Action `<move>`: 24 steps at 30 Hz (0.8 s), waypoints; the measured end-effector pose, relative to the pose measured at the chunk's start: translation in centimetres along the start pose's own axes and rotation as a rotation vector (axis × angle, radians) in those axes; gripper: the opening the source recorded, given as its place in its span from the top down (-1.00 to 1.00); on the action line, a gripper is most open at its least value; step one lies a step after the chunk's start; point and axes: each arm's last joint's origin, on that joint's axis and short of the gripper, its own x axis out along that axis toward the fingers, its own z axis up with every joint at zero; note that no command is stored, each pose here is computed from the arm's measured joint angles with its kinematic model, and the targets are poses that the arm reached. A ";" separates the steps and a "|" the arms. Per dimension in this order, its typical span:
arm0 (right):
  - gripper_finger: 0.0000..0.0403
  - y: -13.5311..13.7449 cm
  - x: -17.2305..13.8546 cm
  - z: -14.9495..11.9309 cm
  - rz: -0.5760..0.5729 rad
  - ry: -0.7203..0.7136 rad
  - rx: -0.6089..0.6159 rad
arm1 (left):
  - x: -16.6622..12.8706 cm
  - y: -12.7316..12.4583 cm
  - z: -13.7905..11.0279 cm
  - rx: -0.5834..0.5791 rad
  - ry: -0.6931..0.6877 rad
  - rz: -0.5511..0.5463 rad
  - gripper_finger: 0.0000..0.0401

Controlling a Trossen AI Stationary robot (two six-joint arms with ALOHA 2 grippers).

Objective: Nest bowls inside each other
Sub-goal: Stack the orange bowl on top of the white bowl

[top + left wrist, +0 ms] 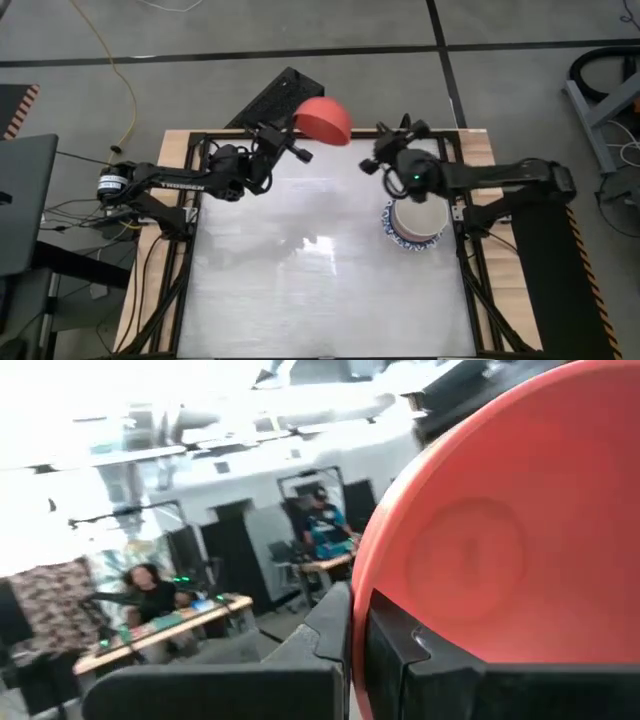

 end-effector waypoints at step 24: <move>0.21 5.4 3.5 2.6 0.157 -0.413 0.288 | 1.6 3.9 -3.5 0.048 -0.096 0.178 1.00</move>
